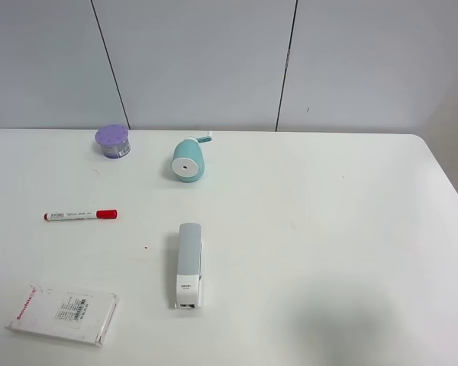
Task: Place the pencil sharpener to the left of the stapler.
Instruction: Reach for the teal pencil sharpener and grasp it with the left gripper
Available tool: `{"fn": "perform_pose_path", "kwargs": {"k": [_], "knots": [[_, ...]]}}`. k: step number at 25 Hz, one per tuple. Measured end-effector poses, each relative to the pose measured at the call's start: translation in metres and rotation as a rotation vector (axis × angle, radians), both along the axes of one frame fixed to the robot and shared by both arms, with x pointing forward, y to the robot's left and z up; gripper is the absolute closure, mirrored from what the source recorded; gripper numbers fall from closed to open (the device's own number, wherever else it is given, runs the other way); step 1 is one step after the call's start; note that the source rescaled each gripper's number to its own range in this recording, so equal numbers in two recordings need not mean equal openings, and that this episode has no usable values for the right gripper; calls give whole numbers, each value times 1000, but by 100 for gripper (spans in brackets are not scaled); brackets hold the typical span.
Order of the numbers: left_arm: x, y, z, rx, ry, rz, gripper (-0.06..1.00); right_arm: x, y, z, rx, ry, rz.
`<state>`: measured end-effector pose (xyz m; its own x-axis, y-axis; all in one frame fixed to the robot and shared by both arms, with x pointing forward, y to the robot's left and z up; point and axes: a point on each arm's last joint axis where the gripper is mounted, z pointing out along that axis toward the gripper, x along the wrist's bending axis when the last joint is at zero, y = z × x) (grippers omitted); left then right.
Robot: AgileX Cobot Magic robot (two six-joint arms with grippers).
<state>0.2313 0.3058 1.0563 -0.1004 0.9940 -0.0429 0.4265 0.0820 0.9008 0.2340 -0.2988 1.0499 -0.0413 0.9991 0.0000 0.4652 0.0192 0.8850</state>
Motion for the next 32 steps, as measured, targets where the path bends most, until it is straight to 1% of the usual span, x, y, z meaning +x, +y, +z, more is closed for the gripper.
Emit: {"fn": "perform_pose_path", "kwargs": {"k": [32], "knots": [[0,0,0,0,0,0,-6,0,0,0,0,0,0]]}}
